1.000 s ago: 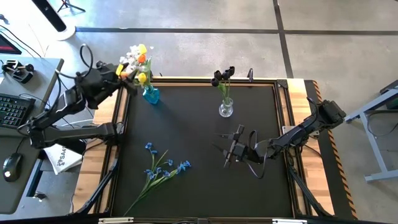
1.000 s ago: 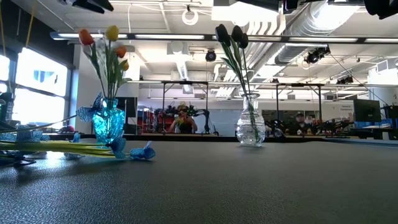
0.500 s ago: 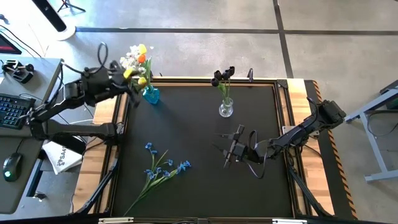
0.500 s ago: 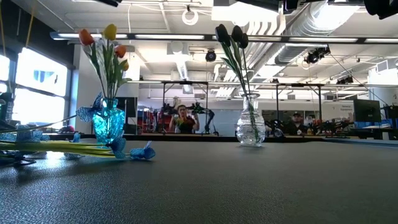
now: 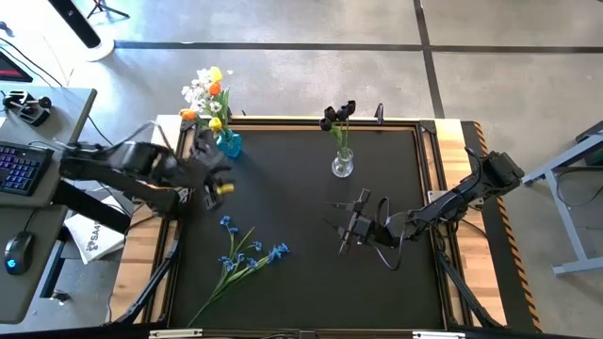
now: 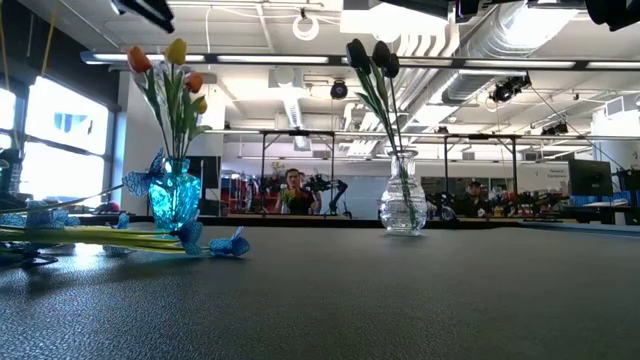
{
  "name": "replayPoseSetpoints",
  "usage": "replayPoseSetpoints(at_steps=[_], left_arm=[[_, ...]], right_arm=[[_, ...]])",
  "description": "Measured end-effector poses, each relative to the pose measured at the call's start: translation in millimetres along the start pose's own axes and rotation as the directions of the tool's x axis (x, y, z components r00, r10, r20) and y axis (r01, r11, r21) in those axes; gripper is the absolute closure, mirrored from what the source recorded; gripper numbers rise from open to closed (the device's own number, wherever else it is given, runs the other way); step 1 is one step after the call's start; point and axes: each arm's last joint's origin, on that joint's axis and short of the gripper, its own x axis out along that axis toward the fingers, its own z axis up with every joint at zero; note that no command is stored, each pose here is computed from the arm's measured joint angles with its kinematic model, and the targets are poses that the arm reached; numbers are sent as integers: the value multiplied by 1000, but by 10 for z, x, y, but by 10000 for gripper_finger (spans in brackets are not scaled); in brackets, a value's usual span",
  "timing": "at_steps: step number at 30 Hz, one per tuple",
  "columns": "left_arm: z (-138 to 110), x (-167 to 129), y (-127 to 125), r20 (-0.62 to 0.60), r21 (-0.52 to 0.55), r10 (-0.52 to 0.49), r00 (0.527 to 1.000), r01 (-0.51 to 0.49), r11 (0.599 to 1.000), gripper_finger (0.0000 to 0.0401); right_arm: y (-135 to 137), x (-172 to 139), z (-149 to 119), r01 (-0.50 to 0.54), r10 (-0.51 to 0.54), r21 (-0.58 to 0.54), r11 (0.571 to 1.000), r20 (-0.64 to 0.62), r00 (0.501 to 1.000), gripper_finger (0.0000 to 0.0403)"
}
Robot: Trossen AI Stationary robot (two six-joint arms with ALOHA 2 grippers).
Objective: Sort flowers into vase by color
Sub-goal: Put the blue flowers into the transparent vase
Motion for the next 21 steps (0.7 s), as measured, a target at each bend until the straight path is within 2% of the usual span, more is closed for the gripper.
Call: replayPoseSetpoints(at_steps=[4, 10, 13, 18, 21], left_arm=[[-132, 109, -196, -172, 3, 22, 985, -22, 1000, 251], [-343, 207, -458, -409, -2, 88, 908, -97, 995, 258], [-416, 223, -610, -434, 2, 110, 894, -121, 993, 258], [-537, 225, -895, -402, 72, 122, 908, -101, 992, 258], [-604, 227, -1035, -386, 77, 117, 915, -94, 993, 258]], right_arm=[[1, 0, 0, 0, 0, 0, 1000, 0, 1000, 229], [5, 0, -10, -4, 4, -9, 1000, -8, 1000, 229], [10, 0, -21, -8, 8, 0, 1000, -17, 1000, 229], [20, -1, -44, -16, 16, 0, 1000, -34, 999, 229], [24, -1, -56, -20, 20, 3, 1000, -44, 999, 229]])
